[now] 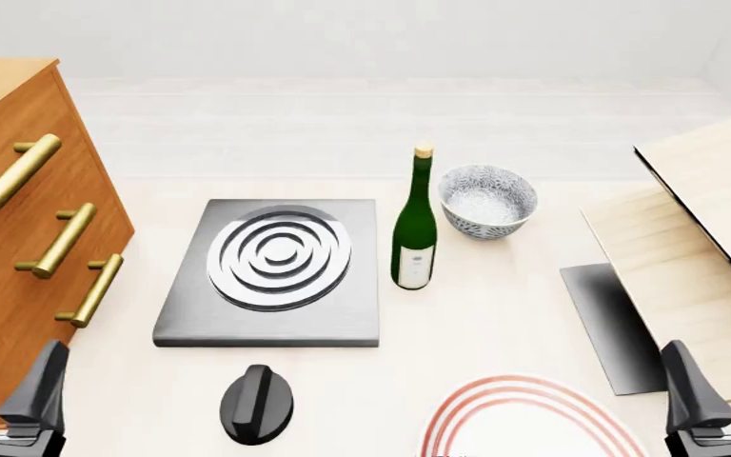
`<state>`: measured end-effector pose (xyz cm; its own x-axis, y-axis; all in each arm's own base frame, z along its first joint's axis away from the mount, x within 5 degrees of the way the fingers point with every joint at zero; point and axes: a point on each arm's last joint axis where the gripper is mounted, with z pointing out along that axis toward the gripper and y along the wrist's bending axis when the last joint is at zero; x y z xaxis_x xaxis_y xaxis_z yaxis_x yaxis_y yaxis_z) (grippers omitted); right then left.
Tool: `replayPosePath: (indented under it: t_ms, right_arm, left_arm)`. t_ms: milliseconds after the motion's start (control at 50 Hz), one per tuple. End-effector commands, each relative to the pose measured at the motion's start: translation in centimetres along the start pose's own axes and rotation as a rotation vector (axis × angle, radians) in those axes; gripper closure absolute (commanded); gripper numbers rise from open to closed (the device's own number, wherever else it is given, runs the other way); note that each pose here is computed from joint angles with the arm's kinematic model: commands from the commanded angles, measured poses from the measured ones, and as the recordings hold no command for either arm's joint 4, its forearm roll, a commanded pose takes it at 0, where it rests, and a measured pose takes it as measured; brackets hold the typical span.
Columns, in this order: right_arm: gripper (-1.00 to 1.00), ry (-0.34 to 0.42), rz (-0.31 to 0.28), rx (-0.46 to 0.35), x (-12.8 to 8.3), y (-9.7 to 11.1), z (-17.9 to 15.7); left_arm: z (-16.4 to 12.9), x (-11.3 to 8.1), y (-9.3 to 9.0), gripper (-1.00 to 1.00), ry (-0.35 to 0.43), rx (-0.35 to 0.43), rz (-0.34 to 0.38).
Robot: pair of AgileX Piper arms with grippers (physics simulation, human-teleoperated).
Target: Turn on the stove.
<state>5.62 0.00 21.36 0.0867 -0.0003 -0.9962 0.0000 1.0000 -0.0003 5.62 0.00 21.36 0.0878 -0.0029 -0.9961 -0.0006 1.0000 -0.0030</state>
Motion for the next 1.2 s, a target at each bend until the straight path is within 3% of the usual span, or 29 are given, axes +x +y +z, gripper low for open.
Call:
replayPosePath:
  t_ms: [20,40,60,80,160,400,520,620,1200]
  right_arm:
    - [-1.0,0.001,-0.003,0.0,-0.1,0.0,0.1]
    - [-1.0,0.001,-0.003,0.0,-0.1,0.0,0.0]
    - [-1.0,0.001,-0.001,0.0,0.0,0.0,0.1]
    - [-1.0,0.001,-0.002,0.0,-0.1,0.0,0.0]
    - [-1.0,0.001,0.001,0.0,-0.1,0.0,0.0]
    - [-1.0,0.001,0.0,0.0,-0.1,0.0,0.0]
    - [-1.0,0.001,-0.002,0.0,-0.1,0.0,0.0]
    - [-1.0,0.002,-0.001,0.0,-0.1,0.0,0.1]
    - [-1.0,0.001,-0.001,0.0,-0.1,0.0,0.1]
  left_arm:
    - [0.0,-0.2,0.0,-1.0,-0.007,-0.002,-0.008]
    - [0.0,-0.2,0.0,-1.0,-0.007,-0.005,-0.014]
    - [0.0,-0.9,-0.1,-1.0,0.007,0.022,0.062]
    - [0.5,-0.8,-0.2,-1.0,0.034,0.03,0.086]
    - [2.0,-1.2,-0.6,-1.0,0.092,0.085,0.11]
    - [4.7,-3.3,-1.1,-1.0,0.176,0.125,0.197]
    - [5.8,-4.8,-1.5,-1.0,0.213,0.158,0.182]
    - [6.5,-5.8,-2.3,-1.0,0.229,0.222,0.236]
    - [10.8,-7.2,-5.2,-1.0,0.428,0.363,0.243]
